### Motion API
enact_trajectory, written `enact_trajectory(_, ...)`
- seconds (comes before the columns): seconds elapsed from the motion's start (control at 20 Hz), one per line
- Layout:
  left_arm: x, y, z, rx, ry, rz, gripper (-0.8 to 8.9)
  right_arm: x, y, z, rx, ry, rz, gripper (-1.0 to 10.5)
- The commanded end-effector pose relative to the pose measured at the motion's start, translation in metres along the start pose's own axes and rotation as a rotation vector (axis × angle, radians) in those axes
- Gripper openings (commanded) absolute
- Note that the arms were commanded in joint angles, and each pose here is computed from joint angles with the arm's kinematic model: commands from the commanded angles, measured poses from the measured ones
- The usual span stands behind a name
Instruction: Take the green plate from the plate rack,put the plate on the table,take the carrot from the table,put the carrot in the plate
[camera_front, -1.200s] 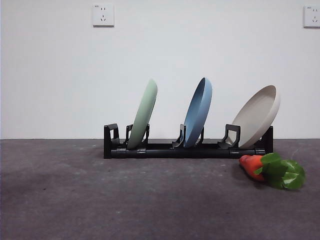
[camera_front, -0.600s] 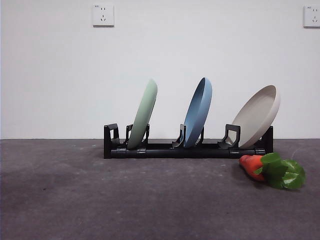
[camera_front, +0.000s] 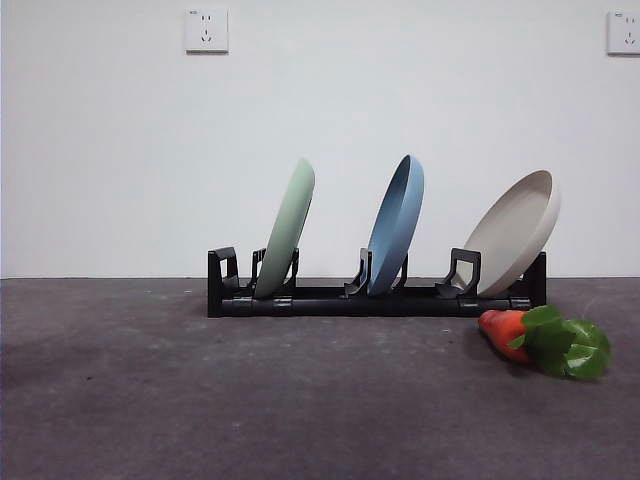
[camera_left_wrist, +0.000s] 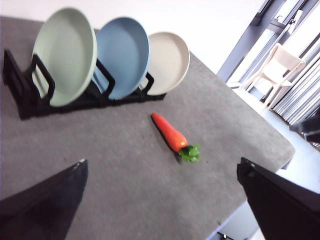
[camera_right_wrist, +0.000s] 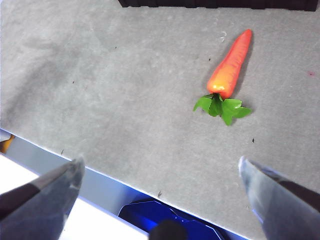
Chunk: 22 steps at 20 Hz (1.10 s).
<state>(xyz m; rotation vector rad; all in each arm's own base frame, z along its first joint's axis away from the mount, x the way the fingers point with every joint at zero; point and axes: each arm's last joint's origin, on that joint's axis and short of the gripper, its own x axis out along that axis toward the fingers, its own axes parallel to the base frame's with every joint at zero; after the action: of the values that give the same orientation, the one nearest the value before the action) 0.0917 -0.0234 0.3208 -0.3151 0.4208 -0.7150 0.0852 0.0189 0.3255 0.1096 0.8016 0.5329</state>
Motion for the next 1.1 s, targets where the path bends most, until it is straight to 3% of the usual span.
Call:
enact_trajectory(0.05,0.010,0.002,0.015,0.024,-0.011,-0.026,5.03,-0.001,0.001,0.001,0.002,-0.004,0.002,6.0)
enact_trajectory(0.25,0.041,0.007,0.051,0.063,-0.015,-0.069,5.03,-0.001,0.000,0.001,0.007,-0.004,0.002,6.0)
enact_trajectory(0.7,0.170,0.022,0.112,0.191,0.011,0.013,5.03,-0.001,0.001,0.001,0.009,-0.004,0.002,6.0)
enact_trajectory(1.1,0.271,0.057,0.089,0.249,0.043,0.112,5.03,-0.001,0.001,-0.001,0.023,0.008,0.003,6.0)
